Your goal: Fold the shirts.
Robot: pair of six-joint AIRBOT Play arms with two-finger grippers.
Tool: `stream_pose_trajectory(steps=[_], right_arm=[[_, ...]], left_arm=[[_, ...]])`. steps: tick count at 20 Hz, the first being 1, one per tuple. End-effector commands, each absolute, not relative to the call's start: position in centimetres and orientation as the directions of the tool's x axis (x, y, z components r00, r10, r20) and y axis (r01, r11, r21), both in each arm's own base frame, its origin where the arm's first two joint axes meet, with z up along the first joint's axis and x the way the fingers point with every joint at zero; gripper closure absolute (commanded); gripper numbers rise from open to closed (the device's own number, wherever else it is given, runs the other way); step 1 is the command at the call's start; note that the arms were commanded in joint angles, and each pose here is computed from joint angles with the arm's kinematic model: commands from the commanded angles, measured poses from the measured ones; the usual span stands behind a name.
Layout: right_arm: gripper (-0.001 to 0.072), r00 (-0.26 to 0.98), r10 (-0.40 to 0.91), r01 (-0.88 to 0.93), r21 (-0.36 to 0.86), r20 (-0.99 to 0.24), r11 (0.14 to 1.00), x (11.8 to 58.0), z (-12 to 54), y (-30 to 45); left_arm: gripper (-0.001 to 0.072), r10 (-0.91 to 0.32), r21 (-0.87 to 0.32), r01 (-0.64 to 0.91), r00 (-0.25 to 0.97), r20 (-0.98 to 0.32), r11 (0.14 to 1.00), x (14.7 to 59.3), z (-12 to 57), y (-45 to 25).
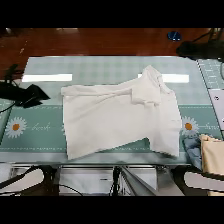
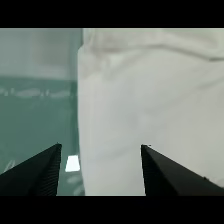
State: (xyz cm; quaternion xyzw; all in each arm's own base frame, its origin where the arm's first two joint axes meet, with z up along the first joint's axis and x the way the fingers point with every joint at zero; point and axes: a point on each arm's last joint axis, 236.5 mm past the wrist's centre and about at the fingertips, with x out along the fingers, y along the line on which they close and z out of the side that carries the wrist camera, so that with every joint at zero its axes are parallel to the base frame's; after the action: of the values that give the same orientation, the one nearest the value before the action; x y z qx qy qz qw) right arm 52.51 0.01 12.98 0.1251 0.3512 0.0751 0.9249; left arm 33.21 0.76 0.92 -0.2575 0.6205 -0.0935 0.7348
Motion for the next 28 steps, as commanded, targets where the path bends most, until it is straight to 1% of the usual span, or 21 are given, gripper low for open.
stream_pose_trajectory(steps=[1,2,3,4,6,9,10,11,14,17,20,23,28], right_arm=[[0.0337,0.701,0.053,0.023,0.097,-0.711,0.995,48.3,14.7,-6.8],[0.0337,0.649,-0.011,0.079,0.052,-0.761,0.996,46.8,13.5,-9.3],[0.0337,0.617,-0.063,0.149,0.038,-0.785,0.988,45.9,12.6,-11.5],[0.0337,0.599,-0.081,0.191,0.044,-0.796,0.981,45.2,11.7,-12.8],[0.0338,0.551,-0.088,0.236,0.054,-0.830,0.970,43.8,9.3,-14.4],[0.0337,0.462,-0.070,0.252,0.056,-0.884,0.966,41.5,5.4,-14.5],[0.0336,0.439,-0.057,0.253,0.062,-0.897,0.966,41.0,4.2,-14.2],[0.0316,0.424,-0.044,0.249,0.070,-0.904,0.966,40.6,3.4,-13.9],[0.0312,0.411,-0.030,0.238,0.076,-0.911,0.968,40.2,2.3,-13.5],[0.0312,0.429,-0.034,0.241,0.078,-0.903,0.967,40.6,2.5,-13.6],[0.0312,0.431,-0.035,0.240,0.077,-0.902,0.968,40.6,2.5,-13.6],[0.0312,0.430,-0.035,0.238,0.076,-0.902,0.968,40.6,2.5,-13.6],[0.0312,0.420,-0.030,0.230,0.074,-0.907,0.970,40.4,2.4,-13.5]], left_arm=[[0.0133,-0.498,-0.507,-0.269,0.107,-0.860,0.818,25.0,3.6,1.9],[0.0133,-0.492,-0.506,-0.289,0.126,-0.862,0.813,23.2,3.5,1.5],[0.0133,-0.492,-0.507,-0.304,0.131,-0.861,0.806,21.5,3.0,0.8],[0.0133,-0.501,-0.511,-0.323,0.119,-0.857,0.797,19.6,2.4,-0.4],[0.0133,-0.536,-0.525,-0.343,0.069,-0.841,0.779,15.8,0.2,-3.0],[0.0133,-0.596,-0.542,-0.393,-0.017,-0.803,0.742,11.2,-3.4,-6.2],[0.0138,-0.573,-0.525,-0.377,-0.021,-0.819,0.763,11.1,-3.9,-5.9],[0.0137,-0.574,-0.530,-0.368,-0.011,-0.819,0.764,11.3,-3.9,-6.0],[0.0138,-0.567,-0.526,-0.354,-0.017,-0.823,0.774,11.6,-4.1,-6.0],[0.0138,-0.579,-0.534,-0.302,-0.080,-0.811,0.790,11.3,-4.3,-7.1],[0.0138,-0.572,-0.528,-0.274,-0.112,-0.812,0.804,11.9,-5.0,-7.5],[0.0138,-0.593,-0.528,-0.308,-0.176,-0.786,0.791,11.9,-6.0,-7.7],[0.0138,-0.622,-0.542,-0.325,-0.238,-0.746,0.775,12.7,-8.0,-8.2]])
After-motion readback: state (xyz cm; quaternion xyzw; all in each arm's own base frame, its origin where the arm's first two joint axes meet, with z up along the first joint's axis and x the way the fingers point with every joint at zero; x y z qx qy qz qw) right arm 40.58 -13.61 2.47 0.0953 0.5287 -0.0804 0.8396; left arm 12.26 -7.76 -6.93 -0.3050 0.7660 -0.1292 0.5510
